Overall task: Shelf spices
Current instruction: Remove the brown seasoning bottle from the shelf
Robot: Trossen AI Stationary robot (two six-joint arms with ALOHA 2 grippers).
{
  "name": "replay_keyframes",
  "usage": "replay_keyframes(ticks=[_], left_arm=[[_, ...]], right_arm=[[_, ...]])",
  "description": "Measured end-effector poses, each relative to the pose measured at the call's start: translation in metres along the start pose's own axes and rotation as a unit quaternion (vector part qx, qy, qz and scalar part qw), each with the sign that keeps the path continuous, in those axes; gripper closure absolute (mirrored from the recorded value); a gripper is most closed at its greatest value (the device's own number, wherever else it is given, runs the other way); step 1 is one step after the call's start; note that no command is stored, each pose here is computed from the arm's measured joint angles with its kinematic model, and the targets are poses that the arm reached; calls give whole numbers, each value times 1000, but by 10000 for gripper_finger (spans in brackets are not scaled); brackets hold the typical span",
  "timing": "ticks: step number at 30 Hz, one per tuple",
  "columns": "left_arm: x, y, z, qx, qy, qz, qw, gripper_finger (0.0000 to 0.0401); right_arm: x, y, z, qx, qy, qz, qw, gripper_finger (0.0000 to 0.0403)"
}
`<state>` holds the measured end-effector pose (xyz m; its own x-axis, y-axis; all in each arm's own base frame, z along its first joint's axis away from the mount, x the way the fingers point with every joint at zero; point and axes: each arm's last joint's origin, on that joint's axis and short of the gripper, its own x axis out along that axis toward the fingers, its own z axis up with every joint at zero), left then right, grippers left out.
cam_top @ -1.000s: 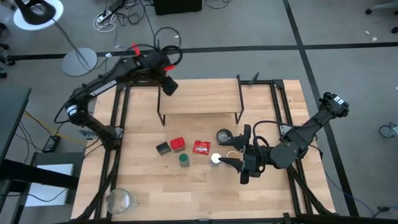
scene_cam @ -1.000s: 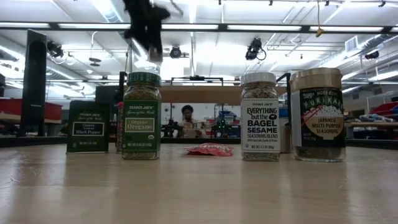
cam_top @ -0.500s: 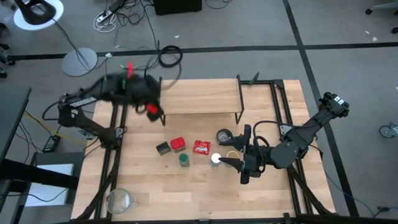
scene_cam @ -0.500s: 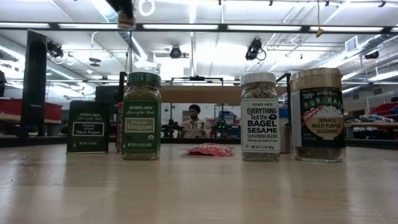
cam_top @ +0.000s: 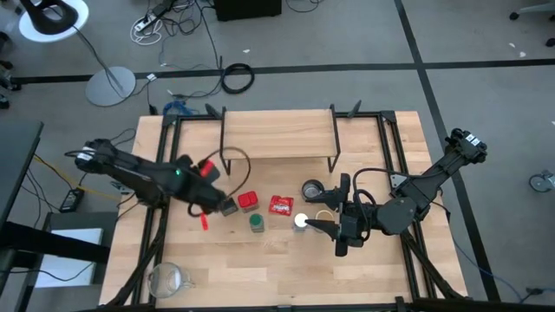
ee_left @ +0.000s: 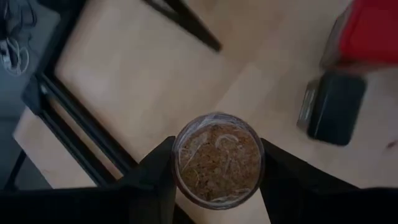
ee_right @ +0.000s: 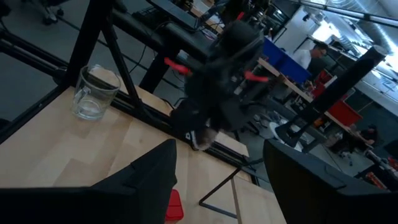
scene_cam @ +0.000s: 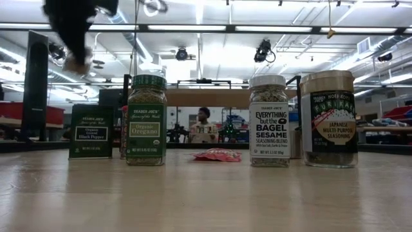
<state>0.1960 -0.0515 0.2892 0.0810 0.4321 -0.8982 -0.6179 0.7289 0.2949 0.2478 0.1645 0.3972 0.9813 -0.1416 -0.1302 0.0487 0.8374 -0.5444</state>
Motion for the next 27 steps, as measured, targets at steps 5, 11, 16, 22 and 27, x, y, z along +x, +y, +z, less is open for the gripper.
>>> replay_keyframes(ticks=[5,11,16,22,27], left_arm=[[24,-11,-21,-23,17,-11,1000,227],[59,-28,-34,-38,14,-57,998,227],[85,-31,-47,-63,15,-58,996,227],[113,-36,-60,-88,-1,-88,992,227],[124,-38,-63,-107,-30,-108,988,227]], right_arm=[[0,0,0,0,0,0,1000,163],[0,0,0,1,-1,0,1000,163],[0,0,0,2,-1,0,1000,163],[0,0,0,2,-1,0,1000,163],[0,0,0,2,-1,0,1000,163]])
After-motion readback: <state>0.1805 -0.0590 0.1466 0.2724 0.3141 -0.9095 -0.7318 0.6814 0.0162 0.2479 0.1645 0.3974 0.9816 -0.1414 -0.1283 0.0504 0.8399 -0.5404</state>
